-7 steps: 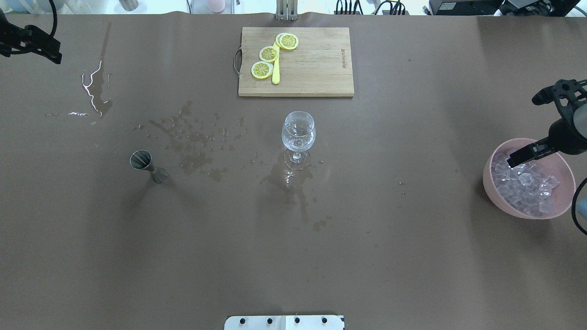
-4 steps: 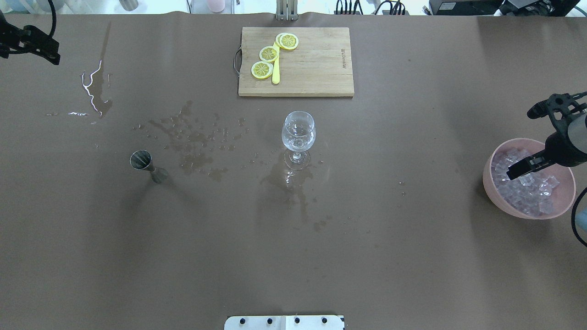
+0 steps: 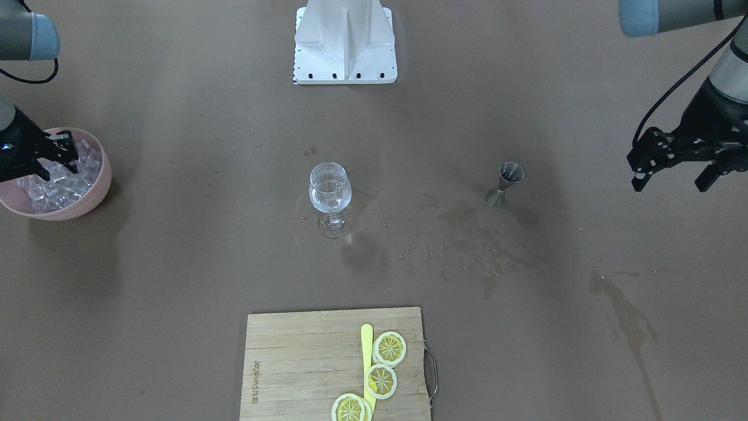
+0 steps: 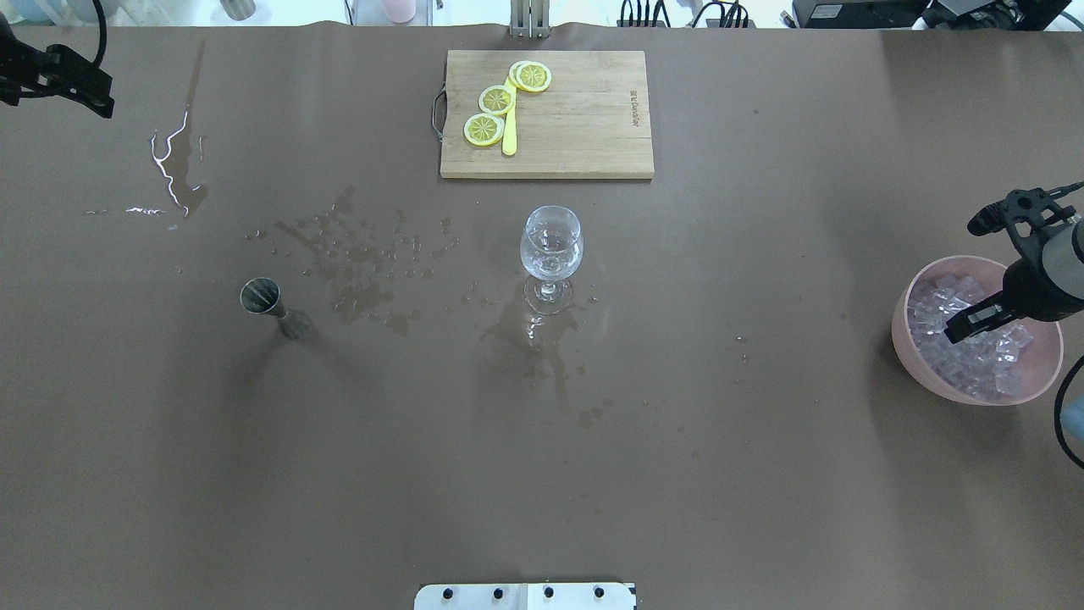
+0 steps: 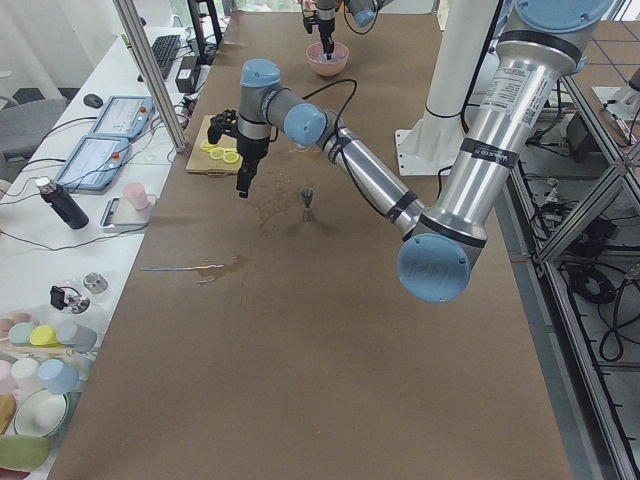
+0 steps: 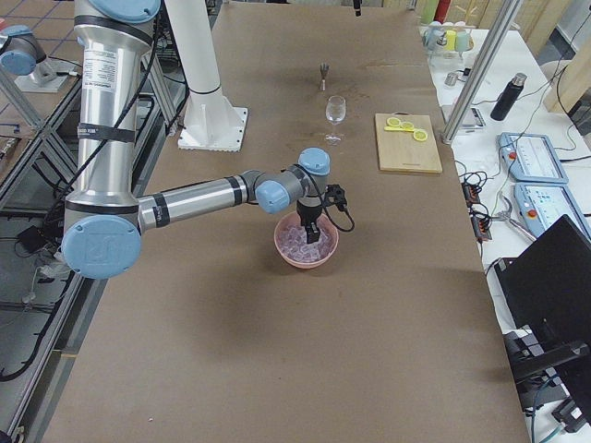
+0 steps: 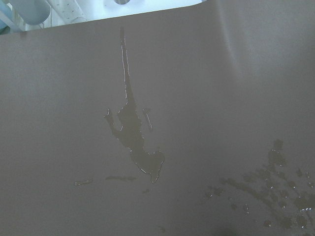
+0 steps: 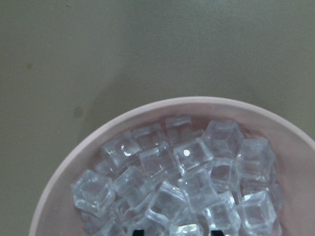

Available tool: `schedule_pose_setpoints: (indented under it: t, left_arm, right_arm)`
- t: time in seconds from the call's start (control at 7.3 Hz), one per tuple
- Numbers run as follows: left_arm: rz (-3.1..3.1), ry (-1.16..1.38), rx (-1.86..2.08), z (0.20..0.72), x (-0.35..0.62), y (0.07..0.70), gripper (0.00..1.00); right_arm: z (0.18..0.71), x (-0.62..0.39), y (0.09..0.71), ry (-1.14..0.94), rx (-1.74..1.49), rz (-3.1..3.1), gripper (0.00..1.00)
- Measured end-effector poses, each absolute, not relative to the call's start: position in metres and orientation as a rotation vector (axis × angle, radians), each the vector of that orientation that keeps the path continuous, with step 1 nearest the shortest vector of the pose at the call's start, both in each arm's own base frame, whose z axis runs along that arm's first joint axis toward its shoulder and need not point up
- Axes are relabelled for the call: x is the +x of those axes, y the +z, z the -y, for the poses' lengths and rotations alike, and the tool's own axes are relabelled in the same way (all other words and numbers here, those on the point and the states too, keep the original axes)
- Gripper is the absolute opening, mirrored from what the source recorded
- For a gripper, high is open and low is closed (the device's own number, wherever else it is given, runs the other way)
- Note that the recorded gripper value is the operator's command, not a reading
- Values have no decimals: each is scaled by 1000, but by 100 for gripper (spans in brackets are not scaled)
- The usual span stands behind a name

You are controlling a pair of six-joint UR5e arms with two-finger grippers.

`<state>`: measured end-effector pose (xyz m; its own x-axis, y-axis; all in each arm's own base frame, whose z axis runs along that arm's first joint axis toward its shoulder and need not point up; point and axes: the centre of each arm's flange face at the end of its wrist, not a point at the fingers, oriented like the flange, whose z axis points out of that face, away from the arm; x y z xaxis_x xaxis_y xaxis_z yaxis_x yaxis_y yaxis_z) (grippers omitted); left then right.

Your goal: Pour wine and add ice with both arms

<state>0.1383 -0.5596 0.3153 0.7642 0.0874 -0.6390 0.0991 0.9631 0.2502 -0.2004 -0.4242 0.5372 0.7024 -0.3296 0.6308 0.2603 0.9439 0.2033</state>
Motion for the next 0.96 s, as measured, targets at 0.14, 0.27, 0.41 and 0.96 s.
schedule_pose_setpoints:
  t: [0.14, 0.27, 0.41, 0.96]
  left_arm:
    - [-703, -6, 278, 560, 138, 315, 98]
    - [-704, -6, 279, 559, 138, 315, 98]
    - [-703, -6, 278, 559, 138, 316, 98]
    - [-667, -9, 236, 567, 127, 328, 98]
  right_arm:
    - [424, -200, 537, -330, 103, 721, 0]
    - [426, -198, 535, -328, 110, 723, 0]
    - [429, -192, 528, -319, 125, 727, 0]
    - [451, -149, 465, -253, 221, 839, 0]
